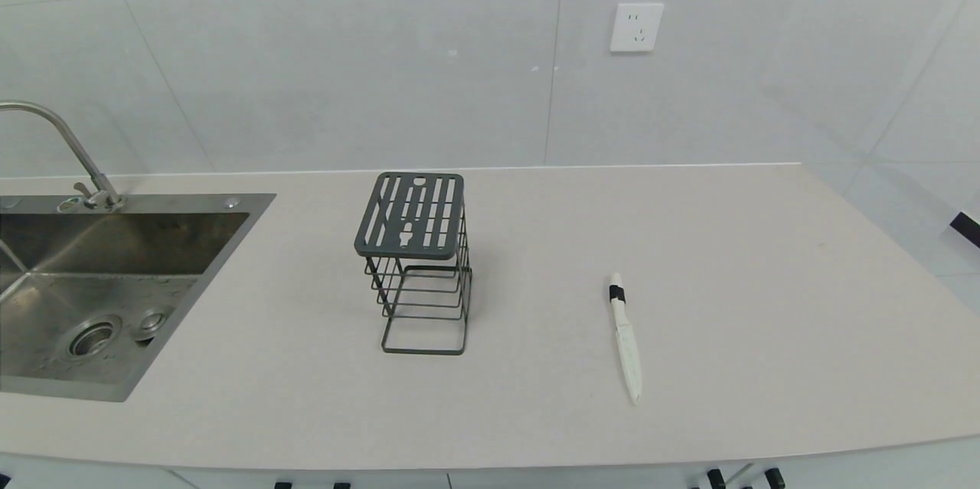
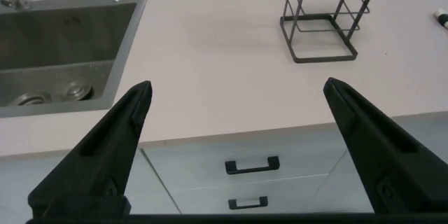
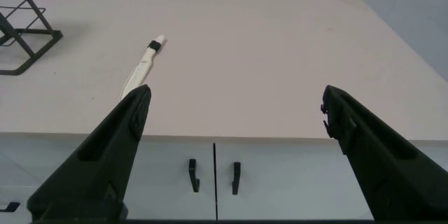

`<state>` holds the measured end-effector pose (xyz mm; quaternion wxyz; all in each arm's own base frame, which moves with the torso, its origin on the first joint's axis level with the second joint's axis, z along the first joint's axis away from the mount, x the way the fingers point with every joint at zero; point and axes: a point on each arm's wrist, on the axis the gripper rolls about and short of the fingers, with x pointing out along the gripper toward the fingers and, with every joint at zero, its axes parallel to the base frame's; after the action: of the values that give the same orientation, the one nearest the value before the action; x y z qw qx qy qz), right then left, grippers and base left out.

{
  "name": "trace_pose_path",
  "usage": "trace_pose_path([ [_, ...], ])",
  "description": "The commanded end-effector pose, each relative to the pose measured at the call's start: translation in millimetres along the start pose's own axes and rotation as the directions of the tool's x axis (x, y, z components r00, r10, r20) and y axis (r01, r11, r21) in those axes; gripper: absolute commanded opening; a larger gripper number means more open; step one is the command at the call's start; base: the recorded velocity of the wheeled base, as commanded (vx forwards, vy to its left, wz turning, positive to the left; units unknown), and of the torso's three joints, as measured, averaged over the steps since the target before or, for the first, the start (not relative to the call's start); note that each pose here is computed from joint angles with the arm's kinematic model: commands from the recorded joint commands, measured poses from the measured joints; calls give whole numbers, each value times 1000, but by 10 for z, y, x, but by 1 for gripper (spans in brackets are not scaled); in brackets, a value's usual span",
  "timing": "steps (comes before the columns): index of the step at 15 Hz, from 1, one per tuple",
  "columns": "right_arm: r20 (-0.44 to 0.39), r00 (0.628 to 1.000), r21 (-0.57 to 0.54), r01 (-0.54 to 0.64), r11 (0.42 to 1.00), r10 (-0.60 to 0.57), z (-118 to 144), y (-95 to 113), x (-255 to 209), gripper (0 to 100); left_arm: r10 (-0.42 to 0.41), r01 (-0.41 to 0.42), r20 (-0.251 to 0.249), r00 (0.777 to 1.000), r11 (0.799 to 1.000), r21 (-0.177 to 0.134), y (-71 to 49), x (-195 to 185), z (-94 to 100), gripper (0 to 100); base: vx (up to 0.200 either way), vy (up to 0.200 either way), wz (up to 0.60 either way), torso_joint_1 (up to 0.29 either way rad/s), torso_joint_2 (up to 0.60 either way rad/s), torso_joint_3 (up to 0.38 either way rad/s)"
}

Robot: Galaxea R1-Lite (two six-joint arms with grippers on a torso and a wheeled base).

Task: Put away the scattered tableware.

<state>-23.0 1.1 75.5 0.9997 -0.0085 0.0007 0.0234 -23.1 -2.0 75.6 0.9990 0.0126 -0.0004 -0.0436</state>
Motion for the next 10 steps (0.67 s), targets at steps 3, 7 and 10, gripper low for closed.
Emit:
trace_pose_path([
  [3, -1, 1000, -1, -2, 1000, 2, -1, 0, 1, 100, 7, -7, -3, 1000, 1000, -10, 2, 1, -2, 100, 0, 0, 0, 44, -101, -49],
  [7, -1, 1000, -1, -2, 1000, 2, -1, 0, 1, 100, 7, -7, -3, 1000, 1000, -10, 2, 1, -2, 100, 0, 0, 0, 0, 0, 0],
  [10, -1, 1000, -1, -1, 1000, 1, -1, 0, 1, 100, 7, -7, -3, 1000, 1000, -12, 2, 1, -2, 100, 0, 0, 0, 112, -19, 93],
])
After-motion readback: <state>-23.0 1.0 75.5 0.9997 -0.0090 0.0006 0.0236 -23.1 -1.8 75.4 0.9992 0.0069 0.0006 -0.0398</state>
